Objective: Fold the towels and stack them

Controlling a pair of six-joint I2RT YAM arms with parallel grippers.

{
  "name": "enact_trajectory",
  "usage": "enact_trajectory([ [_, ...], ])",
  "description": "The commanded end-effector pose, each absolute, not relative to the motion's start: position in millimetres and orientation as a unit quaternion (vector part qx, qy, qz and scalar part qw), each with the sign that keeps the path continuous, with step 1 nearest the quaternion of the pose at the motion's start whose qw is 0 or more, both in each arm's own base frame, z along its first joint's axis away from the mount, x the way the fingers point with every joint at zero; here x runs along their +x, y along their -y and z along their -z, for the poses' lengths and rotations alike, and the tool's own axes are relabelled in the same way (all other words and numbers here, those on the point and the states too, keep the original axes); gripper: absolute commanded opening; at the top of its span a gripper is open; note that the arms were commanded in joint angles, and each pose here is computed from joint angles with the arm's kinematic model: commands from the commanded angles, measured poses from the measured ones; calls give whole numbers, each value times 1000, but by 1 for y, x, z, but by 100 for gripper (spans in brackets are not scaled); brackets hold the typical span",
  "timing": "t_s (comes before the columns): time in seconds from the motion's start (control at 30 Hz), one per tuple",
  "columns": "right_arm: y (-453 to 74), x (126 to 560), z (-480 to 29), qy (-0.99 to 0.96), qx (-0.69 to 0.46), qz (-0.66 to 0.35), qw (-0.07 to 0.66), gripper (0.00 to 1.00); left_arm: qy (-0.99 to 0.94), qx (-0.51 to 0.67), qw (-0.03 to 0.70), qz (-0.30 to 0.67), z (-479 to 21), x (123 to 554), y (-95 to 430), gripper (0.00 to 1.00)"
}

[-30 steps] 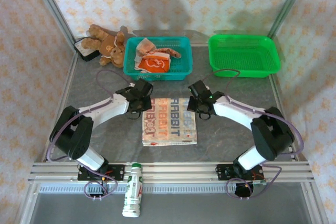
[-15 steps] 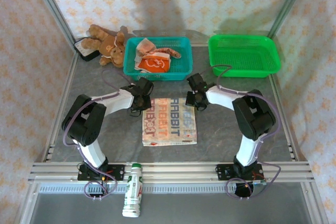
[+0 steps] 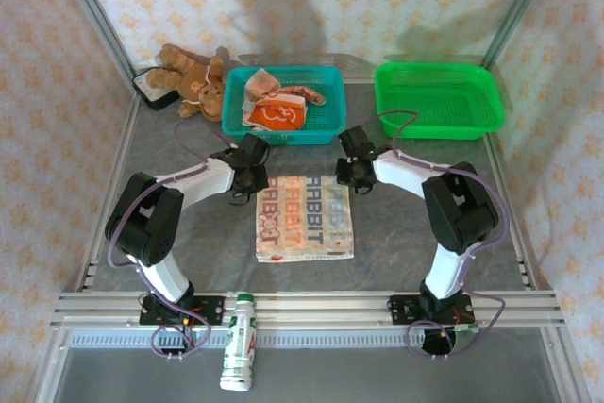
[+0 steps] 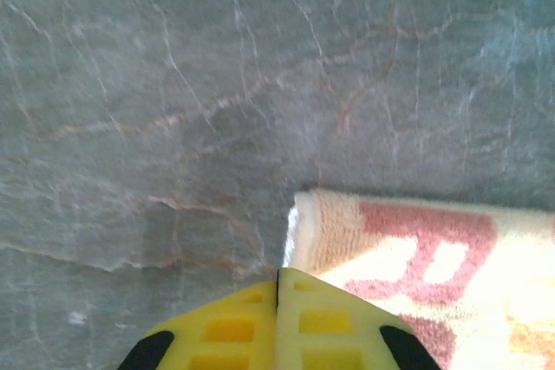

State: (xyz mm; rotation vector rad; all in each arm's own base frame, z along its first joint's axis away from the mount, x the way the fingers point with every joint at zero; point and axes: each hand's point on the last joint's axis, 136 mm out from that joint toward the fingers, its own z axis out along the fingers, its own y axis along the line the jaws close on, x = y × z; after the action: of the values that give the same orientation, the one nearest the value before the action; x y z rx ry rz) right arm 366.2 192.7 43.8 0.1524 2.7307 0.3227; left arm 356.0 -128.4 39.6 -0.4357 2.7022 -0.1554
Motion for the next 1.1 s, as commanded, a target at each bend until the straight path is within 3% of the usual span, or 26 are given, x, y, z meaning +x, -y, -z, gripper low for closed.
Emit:
enact_trajectory([
  [0.0,-192,376,-57,-969,68,-122,203,25,-965,-144,211,63,-53,368,129,14],
  [0.1,-191,378,-53,-970,69,-121,199,32,-967,-141,202,60,-46,370,128,18],
  [0.27,-193,377,-44,-972,68,-124,188,35,-971,-132,186,76,-33,372,136,25],
  [0.6,-192,372,-21,-978,58,-112,163,34,-977,-126,157,68,-7,364,135,24],
  [0.87,-196,372,-18,-977,59,-127,160,16,-978,-121,152,75,-5,362,138,18],
  [1.07,-203,376,-25,-974,59,-145,167,0,-977,-117,152,88,-8,364,143,7],
])
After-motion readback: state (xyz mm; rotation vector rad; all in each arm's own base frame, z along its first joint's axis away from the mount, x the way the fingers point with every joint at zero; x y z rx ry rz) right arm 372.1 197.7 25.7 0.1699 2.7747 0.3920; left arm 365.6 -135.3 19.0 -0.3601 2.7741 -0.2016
